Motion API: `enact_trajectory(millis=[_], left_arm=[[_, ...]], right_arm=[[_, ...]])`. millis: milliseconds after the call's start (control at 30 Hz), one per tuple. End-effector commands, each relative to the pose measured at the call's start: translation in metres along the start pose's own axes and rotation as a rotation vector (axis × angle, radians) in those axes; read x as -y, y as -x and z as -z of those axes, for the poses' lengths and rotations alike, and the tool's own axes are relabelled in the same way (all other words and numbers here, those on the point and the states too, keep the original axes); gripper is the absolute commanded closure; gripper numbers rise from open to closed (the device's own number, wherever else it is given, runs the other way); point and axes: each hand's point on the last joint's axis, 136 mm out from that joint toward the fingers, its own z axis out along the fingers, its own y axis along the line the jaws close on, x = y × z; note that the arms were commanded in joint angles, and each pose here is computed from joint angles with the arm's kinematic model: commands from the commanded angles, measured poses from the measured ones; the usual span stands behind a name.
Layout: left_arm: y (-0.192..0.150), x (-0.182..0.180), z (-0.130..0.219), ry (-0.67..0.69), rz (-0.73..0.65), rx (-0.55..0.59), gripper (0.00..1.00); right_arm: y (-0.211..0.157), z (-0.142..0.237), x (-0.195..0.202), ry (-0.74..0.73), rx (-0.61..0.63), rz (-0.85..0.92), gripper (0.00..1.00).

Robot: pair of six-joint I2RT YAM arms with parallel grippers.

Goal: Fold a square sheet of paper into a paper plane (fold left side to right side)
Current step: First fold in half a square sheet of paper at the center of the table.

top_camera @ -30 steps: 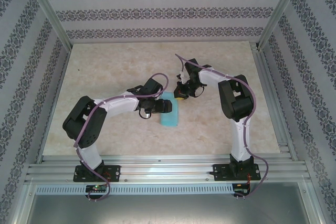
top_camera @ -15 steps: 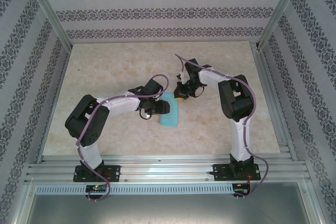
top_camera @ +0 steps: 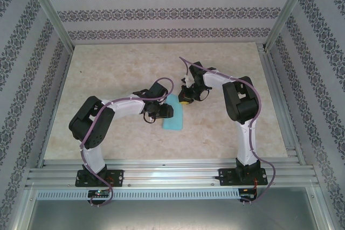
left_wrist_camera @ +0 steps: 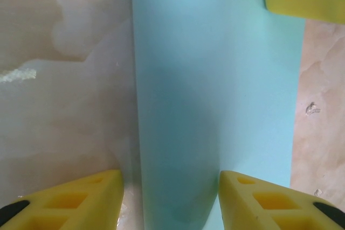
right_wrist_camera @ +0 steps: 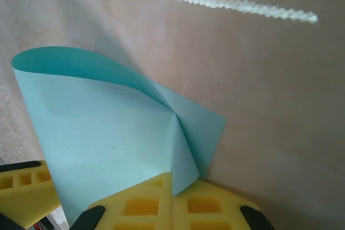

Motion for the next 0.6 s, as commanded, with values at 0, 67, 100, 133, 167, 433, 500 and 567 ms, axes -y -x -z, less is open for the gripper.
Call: enact_trajectory(millis=[0, 67, 100, 133, 167, 433, 500, 567], left_arm=[[-0.01, -0.012, -0.012, 0.028, 0.009, -0.039, 0.51], [-0.012, -0.013, -0.014, 0.032, 0.008, -0.044, 0.56], [-0.011, -0.014, -0.014, 0.032, 0.008, -0.042, 0.57], [-0.012, -0.014, -0.014, 0.032, 0.009, -0.044, 0.59], [-0.012, -0.013, -0.014, 0.031, 0.009, -0.042, 0.59], [-0.008, -0.007, -0.01, 0.002, 0.021, -0.027, 0.58], [-0.007, -0.005, -0.007, -0.01, 0.023, -0.019, 0.55], [-0.005, -0.003, -0.003, -0.016, 0.024, -0.008, 0.52]], right_arm=[[-0.001, -0.006, 0.0, 0.001, -0.021, 0.017, 0.93], [-0.001, -0.007, -0.002, 0.008, -0.022, 0.018, 0.93], [-0.001, -0.007, -0.004, 0.009, -0.021, 0.022, 0.93], [-0.001, -0.007, -0.005, 0.01, -0.022, 0.022, 0.93], [-0.001, -0.007, -0.006, 0.012, -0.022, 0.023, 0.92], [-0.003, -0.005, -0.017, 0.039, -0.02, 0.027, 0.89], [-0.002, -0.006, -0.019, 0.046, -0.019, 0.027, 0.89], [-0.002, -0.006, -0.021, 0.05, -0.019, 0.028, 0.89]])
